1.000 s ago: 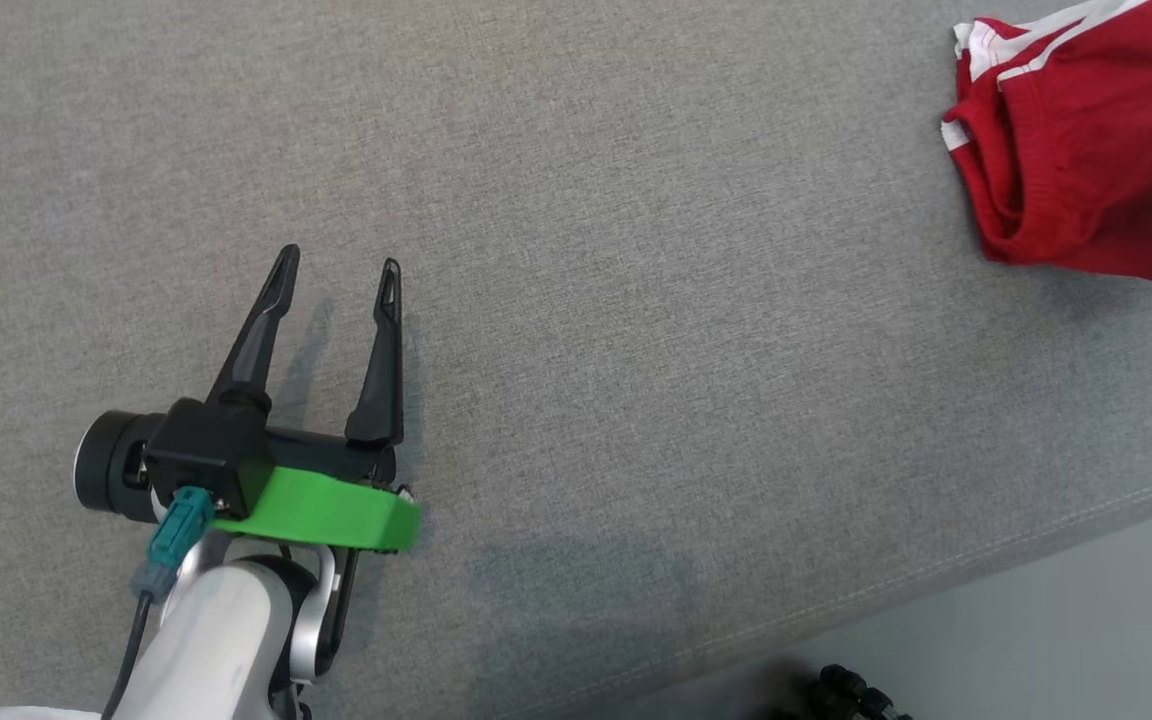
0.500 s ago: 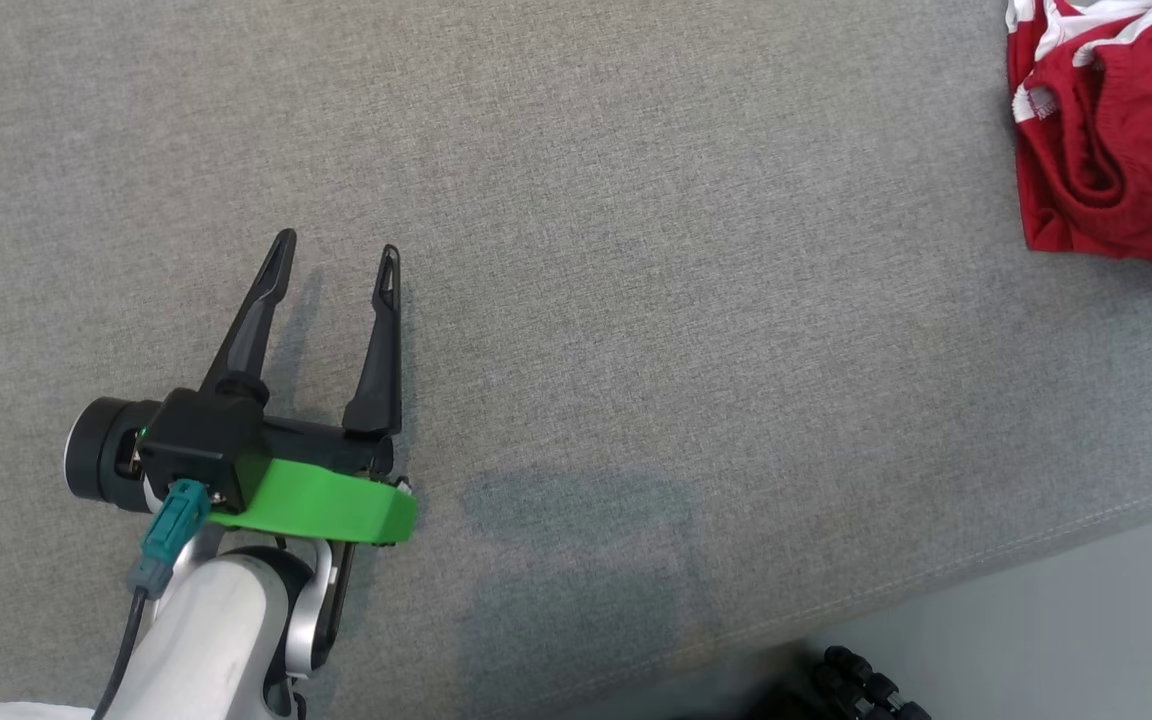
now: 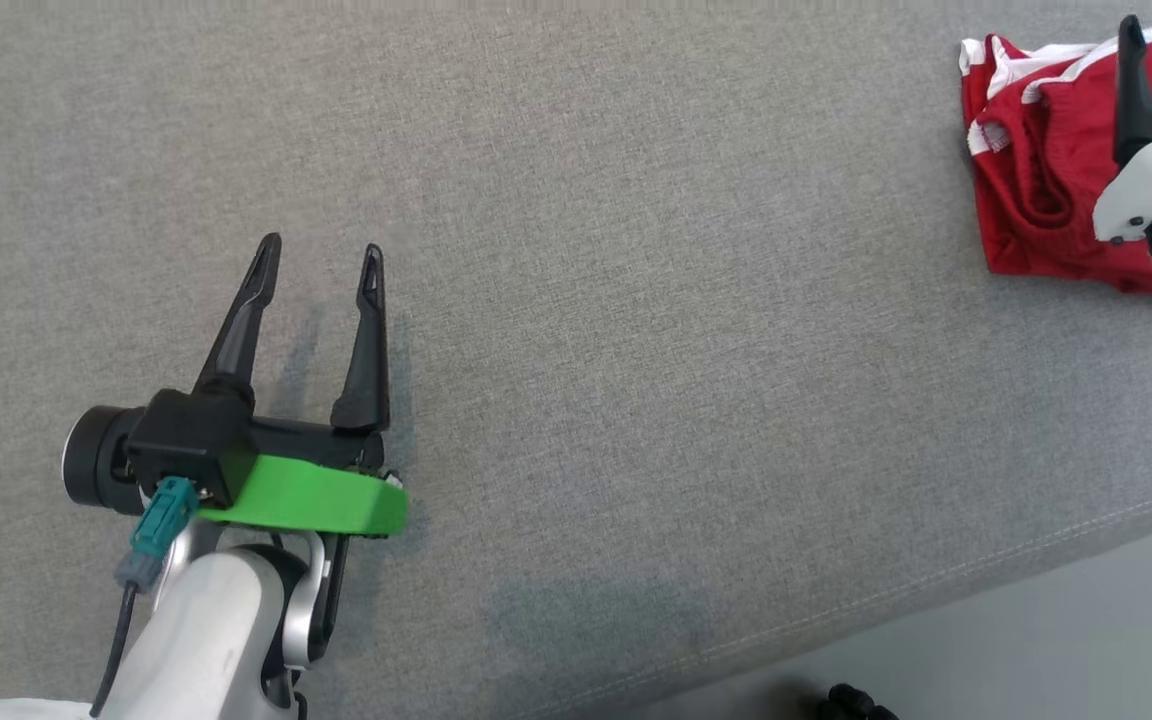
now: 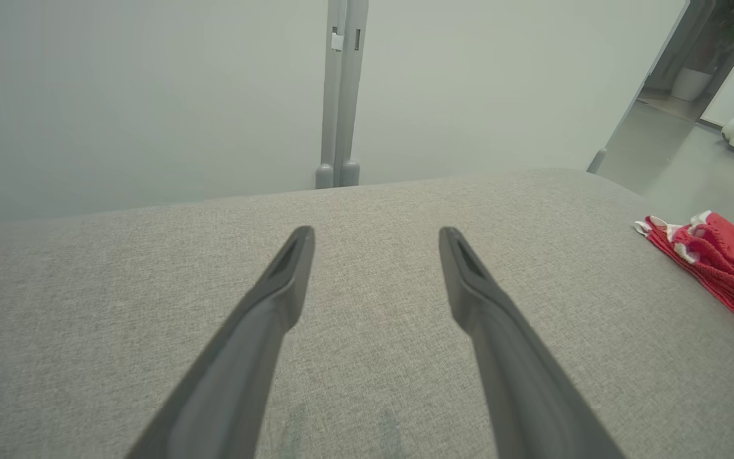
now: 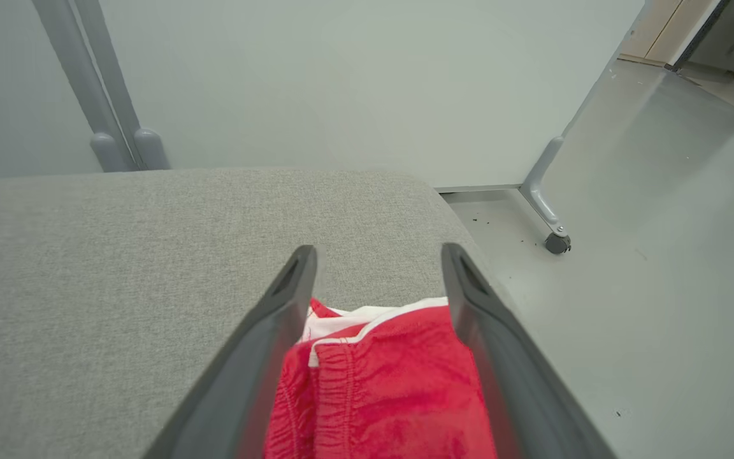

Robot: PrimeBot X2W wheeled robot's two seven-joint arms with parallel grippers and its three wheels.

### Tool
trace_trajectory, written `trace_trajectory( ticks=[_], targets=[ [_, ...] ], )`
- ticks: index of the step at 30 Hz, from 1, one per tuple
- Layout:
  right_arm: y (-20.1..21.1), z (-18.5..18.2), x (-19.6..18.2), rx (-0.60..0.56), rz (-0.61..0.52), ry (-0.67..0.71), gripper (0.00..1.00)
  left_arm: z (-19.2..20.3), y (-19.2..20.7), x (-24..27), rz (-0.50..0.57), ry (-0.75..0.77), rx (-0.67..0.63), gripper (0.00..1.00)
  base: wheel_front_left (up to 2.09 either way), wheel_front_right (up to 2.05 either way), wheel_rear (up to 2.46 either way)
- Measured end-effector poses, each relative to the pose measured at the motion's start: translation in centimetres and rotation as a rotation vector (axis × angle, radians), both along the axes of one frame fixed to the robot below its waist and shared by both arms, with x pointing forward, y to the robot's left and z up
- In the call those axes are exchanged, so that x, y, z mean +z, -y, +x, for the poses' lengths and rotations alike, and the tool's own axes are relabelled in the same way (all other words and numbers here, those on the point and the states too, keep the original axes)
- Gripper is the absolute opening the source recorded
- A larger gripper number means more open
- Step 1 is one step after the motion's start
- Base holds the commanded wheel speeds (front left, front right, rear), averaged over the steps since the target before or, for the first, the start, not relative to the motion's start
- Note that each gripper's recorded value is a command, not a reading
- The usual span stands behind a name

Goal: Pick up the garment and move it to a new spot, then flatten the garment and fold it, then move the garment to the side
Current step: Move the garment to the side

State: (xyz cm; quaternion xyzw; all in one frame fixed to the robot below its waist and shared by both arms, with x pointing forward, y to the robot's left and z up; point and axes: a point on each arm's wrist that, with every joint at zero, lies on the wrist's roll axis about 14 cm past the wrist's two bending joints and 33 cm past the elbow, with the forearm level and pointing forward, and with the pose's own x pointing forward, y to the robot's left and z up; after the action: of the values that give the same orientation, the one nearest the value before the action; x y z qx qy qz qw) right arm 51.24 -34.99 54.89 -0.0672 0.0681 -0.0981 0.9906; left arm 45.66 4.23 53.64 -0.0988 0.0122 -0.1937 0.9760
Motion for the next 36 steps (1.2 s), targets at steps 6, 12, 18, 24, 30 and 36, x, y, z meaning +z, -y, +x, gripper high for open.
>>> trace_trajectory(
  ticks=[6,12,18,24,30,36],
  targets=[
    [-3.5,-0.5,3.6,0.114,-0.029,0.095,1.00,-0.4,-1.6,1.6,-0.017,0.029,0.065,1.00,0.00,0.00,0.00],
    [-7.2,-2.3,6.0,0.200,0.024,0.176,1.00,-2.1,-3.9,2.6,-0.032,0.034,0.143,1.00,0.00,0.00,0.00],
    [-9.5,-5.3,6.4,0.238,0.106,0.221,1.00,-4.9,-6.2,2.8,-0.026,0.022,0.209,1.00,0.00,0.00,0.00],
    [-12.9,-8.0,7.0,0.288,0.168,0.276,1.00,-7.6,-9.3,3.0,-0.005,0.020,0.293,1.00,0.00,0.00,0.00],
    [-16.2,-11.0,7.9,0.330,0.194,0.302,1.00,-10.1,-11.9,3.7,-0.008,0.041,0.380,1.00,0.00,0.00,0.00],
    [-18.6,-13.6,8.9,0.356,0.196,0.315,1.00,-12.3,-13.4,4.1,-0.020,0.054,0.442,1.00,0.00,0.00,0.00]
  ],
)
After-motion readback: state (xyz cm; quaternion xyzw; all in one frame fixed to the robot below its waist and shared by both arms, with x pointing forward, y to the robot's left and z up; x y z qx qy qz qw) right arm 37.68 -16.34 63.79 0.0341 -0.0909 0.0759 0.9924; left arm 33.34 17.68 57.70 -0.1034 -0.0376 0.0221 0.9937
